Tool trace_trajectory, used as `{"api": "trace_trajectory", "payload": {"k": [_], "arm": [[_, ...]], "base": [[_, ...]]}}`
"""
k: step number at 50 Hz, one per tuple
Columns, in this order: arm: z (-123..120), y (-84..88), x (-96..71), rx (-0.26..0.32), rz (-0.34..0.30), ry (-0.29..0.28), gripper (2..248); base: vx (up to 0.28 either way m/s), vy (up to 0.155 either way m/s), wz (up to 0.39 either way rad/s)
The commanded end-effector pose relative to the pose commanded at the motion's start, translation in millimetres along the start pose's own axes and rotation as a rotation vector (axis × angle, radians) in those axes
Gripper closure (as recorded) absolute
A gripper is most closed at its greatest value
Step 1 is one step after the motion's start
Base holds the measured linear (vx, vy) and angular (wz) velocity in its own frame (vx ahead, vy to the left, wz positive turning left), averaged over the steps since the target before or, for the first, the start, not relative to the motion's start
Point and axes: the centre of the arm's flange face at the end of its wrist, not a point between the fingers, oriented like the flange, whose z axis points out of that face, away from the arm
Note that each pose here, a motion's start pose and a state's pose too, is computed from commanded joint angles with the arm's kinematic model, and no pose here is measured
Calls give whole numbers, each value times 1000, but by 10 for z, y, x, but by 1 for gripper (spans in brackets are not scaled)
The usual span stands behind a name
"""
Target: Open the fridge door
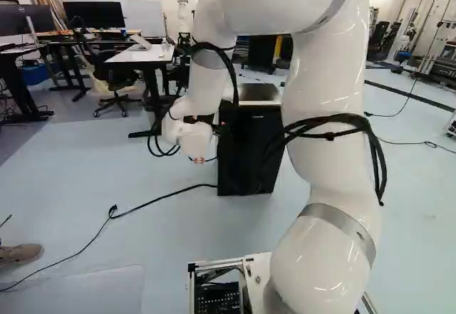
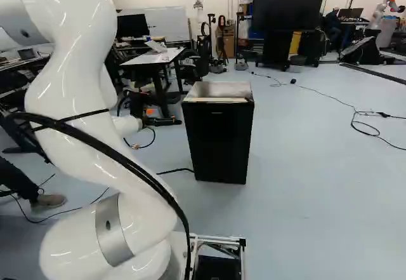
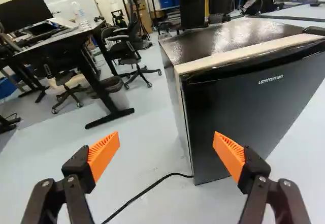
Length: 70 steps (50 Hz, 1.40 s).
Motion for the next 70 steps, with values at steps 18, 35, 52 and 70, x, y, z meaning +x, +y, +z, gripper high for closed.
{"api": "trace_trajectory", "payload": {"k": [18,35,52,70], "arm": [[388,-70,-125,-96,36,40,3],[594,-58,-175,-178,70,83,3],[709,-44,-127,-251,112,133,3],[838,-70,-99,-283,139,153,3]], "base": [[0,0,0],[0,0,0],[0,0,0],[0,0,0]]}}
